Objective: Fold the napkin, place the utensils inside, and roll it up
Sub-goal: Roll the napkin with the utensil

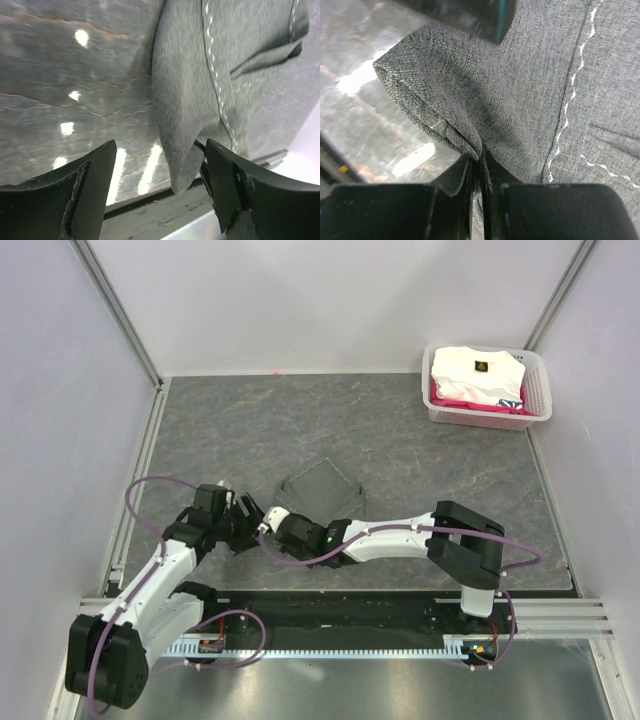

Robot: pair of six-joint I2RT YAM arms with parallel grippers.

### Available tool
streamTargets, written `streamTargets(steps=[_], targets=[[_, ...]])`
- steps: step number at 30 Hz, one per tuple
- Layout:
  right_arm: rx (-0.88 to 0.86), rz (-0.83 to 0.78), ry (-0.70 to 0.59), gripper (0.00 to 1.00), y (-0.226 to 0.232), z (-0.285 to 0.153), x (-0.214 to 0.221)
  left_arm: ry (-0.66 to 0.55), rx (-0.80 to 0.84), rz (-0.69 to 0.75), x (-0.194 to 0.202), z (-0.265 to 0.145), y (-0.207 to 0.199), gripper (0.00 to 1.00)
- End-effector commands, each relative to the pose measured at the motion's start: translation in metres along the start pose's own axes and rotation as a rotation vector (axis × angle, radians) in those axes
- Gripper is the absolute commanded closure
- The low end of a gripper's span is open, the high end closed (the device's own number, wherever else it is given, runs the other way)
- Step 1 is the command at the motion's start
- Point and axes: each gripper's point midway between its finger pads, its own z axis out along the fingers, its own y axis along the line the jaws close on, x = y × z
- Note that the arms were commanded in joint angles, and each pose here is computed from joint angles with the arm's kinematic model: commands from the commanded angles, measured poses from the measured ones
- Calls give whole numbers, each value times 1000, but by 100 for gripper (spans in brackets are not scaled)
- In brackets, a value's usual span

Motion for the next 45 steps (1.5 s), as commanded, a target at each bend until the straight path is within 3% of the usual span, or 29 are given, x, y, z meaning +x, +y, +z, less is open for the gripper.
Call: streamTargets(steps=[1, 9, 23, 28, 33, 45], targets=[[-130, -20, 180, 88, 20, -4, 36, -110, 45, 73, -19, -13, -11, 19], [-190, 28, 210, 91, 26, -4, 38, -130, 51, 14, -13, -15, 4, 17], [-181, 99, 206, 93, 4, -6, 38, -140, -110, -65, -19, -17, 31, 13], [-232, 108, 235, 94, 5, -3, 40, -179, 19, 14, -24, -25, 8, 15], [-288, 114, 286, 94, 8, 3, 40, -119, 167, 81, -10, -27, -13, 21], [-407, 182, 421, 94, 5, 17, 44, -83, 243, 142, 7, -30, -26, 31]])
